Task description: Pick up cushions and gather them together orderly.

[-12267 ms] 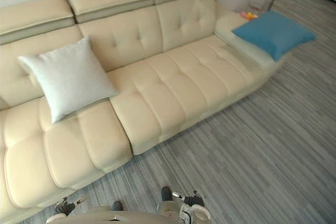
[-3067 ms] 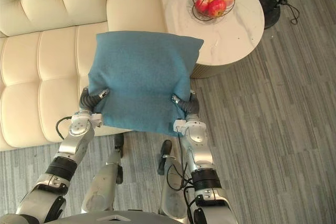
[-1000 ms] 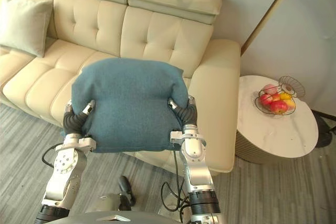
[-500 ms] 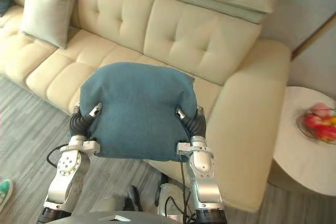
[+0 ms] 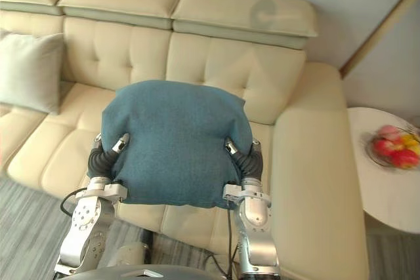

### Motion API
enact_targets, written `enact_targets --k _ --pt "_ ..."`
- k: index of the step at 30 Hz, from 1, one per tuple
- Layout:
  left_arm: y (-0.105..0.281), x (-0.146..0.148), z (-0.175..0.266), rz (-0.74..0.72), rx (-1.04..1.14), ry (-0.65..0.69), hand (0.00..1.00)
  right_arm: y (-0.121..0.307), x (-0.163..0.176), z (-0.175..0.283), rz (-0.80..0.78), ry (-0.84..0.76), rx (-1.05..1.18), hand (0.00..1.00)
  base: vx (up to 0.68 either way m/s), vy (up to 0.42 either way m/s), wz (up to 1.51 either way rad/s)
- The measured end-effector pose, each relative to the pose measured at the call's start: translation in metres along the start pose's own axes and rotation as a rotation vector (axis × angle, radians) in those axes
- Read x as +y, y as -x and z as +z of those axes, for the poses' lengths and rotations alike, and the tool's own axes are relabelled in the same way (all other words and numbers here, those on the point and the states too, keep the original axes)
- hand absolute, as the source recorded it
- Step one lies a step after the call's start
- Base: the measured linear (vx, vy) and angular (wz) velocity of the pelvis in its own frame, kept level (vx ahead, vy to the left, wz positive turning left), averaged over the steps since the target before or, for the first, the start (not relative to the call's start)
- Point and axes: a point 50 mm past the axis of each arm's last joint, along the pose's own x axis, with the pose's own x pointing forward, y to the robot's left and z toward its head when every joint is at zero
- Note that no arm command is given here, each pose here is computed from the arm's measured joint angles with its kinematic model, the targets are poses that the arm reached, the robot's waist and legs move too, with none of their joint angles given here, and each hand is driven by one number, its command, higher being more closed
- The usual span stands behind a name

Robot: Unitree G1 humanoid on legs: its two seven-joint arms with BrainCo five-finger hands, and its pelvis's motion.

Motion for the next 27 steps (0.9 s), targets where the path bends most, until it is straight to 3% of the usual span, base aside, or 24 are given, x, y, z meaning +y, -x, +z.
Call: enact_targets --k 10,18,27 --pt "0.01 0.021 -0.014 0.053 0.074 -0.071 1.0 -0.001 0.01 -0.038 0.085 0.037 0.152 1.0 -0.05 0.125 -1.16" --pt "0.0 0.021 -0.019 0.081 0.082 -0.082 1.0 -0.012 0.014 -0.047 0.099 0.015 0.187 1.0 -0.01 -0.107 0.08" --pt "-0.056 0.023 0.019 0.215 -0.115 -0.149 1.0 -0.077 0.067 0.005 0.158 0.003 -0.041 1.0 -0.07 -0.028 0.26"
